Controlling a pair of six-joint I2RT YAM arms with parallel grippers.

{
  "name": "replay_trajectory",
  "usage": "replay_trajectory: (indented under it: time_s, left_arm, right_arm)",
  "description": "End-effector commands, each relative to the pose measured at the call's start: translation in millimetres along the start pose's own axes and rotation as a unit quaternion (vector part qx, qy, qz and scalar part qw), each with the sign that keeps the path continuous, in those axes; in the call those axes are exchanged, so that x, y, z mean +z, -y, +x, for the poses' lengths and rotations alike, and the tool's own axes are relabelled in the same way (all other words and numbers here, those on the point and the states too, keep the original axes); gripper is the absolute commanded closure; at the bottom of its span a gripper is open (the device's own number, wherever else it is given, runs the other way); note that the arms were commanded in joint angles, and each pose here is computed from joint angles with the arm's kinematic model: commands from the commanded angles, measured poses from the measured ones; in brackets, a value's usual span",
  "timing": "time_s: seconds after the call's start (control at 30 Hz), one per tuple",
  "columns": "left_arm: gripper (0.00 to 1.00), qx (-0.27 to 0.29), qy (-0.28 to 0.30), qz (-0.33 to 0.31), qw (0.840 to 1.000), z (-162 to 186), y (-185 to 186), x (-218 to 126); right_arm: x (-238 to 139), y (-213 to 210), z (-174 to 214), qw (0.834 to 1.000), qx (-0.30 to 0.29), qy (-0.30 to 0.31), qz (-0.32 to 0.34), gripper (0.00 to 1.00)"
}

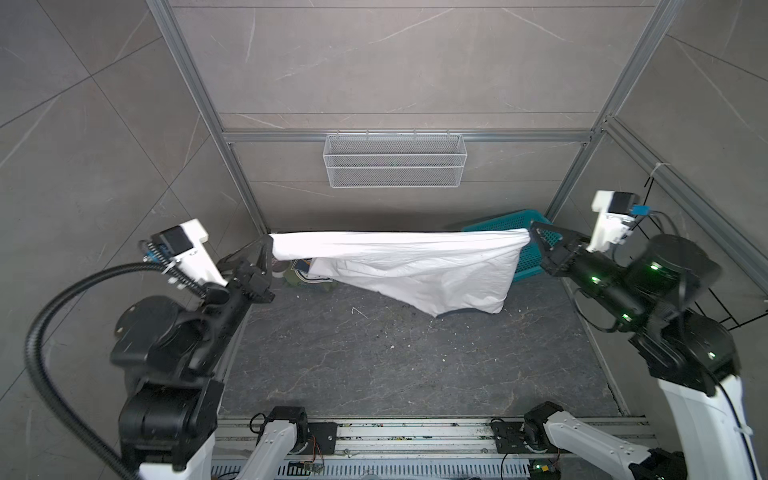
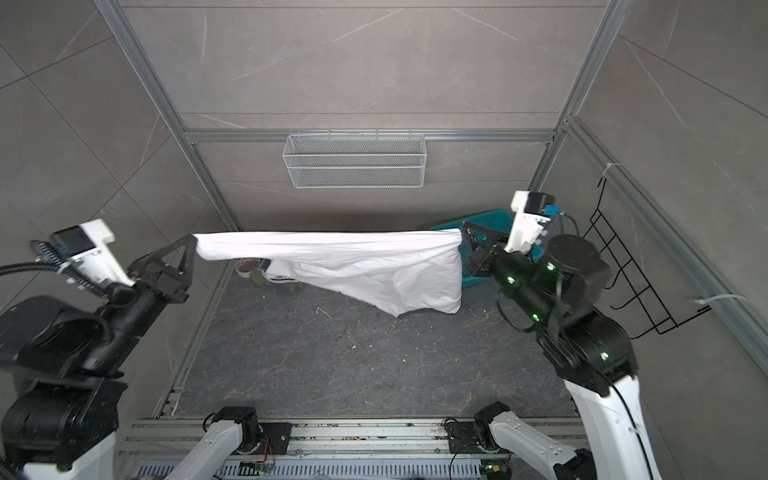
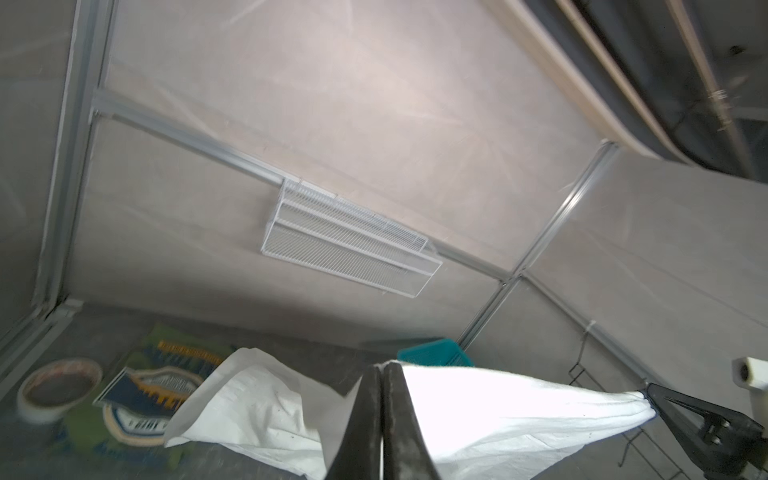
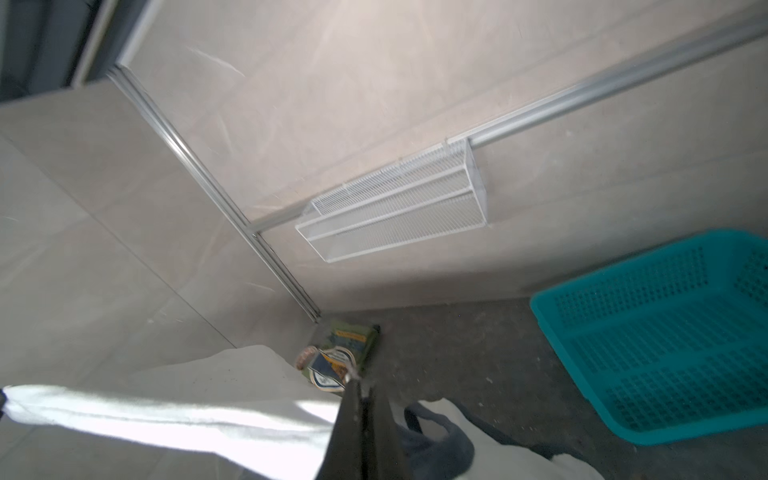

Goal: Fold and stack the tank tops

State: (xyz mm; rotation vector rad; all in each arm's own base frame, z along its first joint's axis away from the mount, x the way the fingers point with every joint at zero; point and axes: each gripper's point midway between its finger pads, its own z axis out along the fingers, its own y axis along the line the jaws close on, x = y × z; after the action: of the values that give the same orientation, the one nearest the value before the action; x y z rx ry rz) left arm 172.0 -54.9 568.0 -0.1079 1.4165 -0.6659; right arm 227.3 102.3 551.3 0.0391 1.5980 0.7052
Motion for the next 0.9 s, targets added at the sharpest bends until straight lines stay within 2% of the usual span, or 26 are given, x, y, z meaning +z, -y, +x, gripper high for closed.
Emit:
replay_trajectory:
  time_s: [0.0,0.17,0.3,0.43,0.57,0.67,0.77,0.87]
  left_arm:
    - [1.00,0.009,-0.008,-0.013,1.000,5,-10,15]
    - [1.00,0.034,0.043,-0.001,0.999,-29,15,-22]
    - [1.00,0.042,0.064,-0.006,0.997,-40,20,-38]
    - [1.00,0.039,0.035,-0.052,0.997,-27,-4,-22]
    - [1.00,0.030,-0.031,-0.139,0.989,12,-54,10]
    - [1.00,0.021,-0.101,-0.222,0.970,61,-107,35]
    - [1.00,0.014,-0.182,-0.337,0.924,124,-177,54]
    - [1.00,0.018,-0.253,-0.408,0.877,187,-236,76]
  right_arm:
    - [-6,-7,-4,1.000,-0.011,-0.007,-0.010,1.00]
    - [-41,-32,-32,0.998,-0.011,0.024,-0.058,1.00]
    - [-58,-43,-45,0.996,-0.015,0.043,-0.077,1.00]
    - [-54,-45,-48,0.996,-0.017,0.044,-0.079,1.00]
    - [-16,-33,-24,0.998,-0.016,0.003,-0.062,1.00]
    - [29,-13,16,0.998,-0.006,-0.050,-0.038,1.00]
    - [91,25,89,0.991,0.010,-0.132,0.005,1.00]
    - [151,73,177,0.974,0.022,-0.217,0.058,1.00]
